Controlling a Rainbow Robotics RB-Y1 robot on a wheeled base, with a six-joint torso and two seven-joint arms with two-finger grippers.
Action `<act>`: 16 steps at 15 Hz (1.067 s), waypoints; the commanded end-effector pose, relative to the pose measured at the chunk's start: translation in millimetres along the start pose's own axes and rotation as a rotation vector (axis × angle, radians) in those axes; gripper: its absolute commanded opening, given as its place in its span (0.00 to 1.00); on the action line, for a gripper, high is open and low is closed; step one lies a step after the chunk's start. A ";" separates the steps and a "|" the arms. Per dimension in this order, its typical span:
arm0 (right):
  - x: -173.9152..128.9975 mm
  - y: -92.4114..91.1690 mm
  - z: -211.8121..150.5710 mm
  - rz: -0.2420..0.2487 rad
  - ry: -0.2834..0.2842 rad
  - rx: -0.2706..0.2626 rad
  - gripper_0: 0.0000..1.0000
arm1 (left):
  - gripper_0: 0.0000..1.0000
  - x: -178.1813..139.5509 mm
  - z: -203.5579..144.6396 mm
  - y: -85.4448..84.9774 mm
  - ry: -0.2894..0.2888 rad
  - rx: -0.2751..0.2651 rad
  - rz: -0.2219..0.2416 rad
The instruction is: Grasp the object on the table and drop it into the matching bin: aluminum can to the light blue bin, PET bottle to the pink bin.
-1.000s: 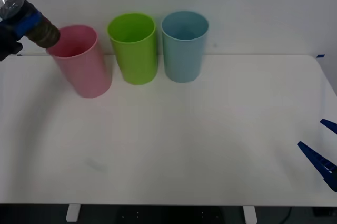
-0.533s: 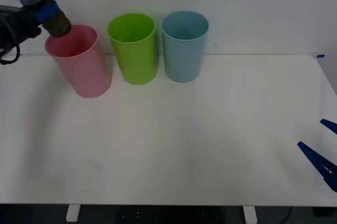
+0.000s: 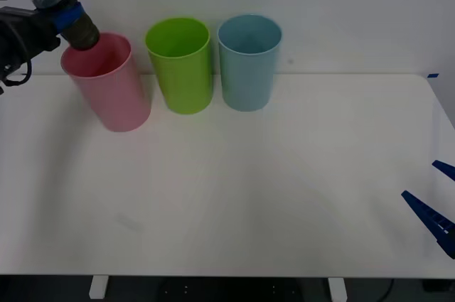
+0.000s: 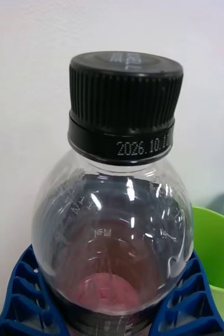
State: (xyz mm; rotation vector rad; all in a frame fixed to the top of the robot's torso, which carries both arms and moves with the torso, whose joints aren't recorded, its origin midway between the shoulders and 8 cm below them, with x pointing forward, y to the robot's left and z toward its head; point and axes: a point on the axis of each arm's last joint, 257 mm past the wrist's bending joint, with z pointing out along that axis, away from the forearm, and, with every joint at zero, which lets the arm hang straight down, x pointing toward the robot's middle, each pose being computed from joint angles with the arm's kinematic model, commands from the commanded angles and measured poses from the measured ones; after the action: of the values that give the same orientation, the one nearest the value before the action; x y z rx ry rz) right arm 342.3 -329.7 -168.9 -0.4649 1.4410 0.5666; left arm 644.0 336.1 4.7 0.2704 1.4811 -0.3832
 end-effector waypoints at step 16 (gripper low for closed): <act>0.0 0.0 0.0 0.000 0.000 0.000 1.00 | 1.00 12.0 -66.0 -19.3 -0.109 0.074 -0.135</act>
State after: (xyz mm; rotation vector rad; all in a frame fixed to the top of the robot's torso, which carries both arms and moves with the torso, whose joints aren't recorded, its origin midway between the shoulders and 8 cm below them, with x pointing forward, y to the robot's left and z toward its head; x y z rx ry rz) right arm 342.3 -329.7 -168.9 -0.4649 1.4410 0.5666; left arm 582.6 342.9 -8.7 0.2046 1.3846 -0.5506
